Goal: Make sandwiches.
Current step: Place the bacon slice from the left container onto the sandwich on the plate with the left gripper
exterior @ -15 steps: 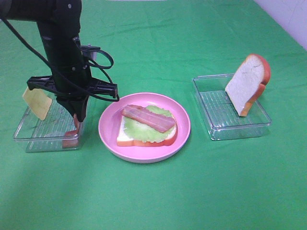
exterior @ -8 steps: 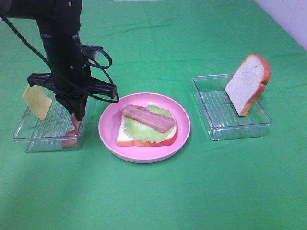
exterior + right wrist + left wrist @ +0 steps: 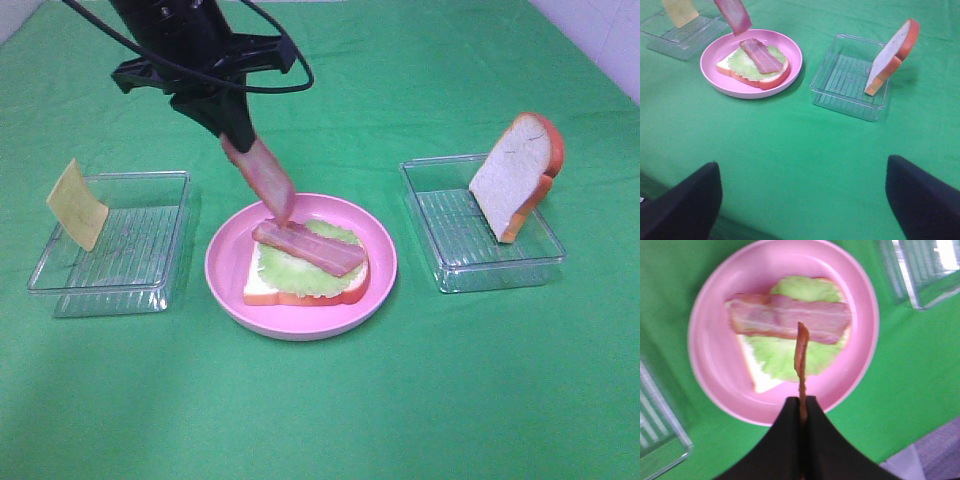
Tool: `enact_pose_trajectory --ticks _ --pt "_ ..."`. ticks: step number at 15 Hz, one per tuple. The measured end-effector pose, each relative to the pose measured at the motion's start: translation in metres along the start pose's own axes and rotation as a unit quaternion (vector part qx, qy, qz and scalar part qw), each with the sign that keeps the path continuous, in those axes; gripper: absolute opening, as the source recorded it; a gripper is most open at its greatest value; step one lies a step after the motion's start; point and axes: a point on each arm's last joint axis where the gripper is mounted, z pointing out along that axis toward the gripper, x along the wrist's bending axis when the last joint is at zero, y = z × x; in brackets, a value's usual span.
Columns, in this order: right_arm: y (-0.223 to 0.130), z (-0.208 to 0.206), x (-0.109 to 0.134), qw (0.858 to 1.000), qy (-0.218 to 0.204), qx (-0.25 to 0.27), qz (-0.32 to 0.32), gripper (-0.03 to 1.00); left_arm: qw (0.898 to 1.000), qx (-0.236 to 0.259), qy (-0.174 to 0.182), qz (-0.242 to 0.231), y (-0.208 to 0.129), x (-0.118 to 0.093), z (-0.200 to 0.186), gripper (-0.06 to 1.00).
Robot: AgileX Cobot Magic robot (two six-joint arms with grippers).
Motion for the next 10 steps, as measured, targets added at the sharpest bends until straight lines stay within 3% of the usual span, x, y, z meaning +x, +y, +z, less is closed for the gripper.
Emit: enact_pose_trajectory --ticks 2,3,6,8,10 --pt "0.0 0.0 0.0 1.0 0.0 0.0 0.0 0.84 0.995 -0.001 -0.096 0.023 0.001 -0.016 0.005 0.0" --pt "0.0 0.0 0.0 1.0 0.0 0.0 0.0 0.84 0.993 -0.002 -0.112 0.029 0.002 -0.018 0.006 0.0" --pt "0.0 0.0 0.0 1.0 0.0 0.0 0.0 0.84 0.979 0.0 -0.202 0.028 0.007 -0.026 0.025 0.0" --pt "0.0 0.0 0.0 1.0 0.0 0.0 0.0 0.84 0.974 0.012 -0.227 0.019 0.009 -0.023 0.043 0.0" --pt "0.0 0.0 0.0 1.0 0.0 0.0 0.0 0.84 0.98 0.042 -0.19 0.029 0.007 -0.008 0.07 0.0"
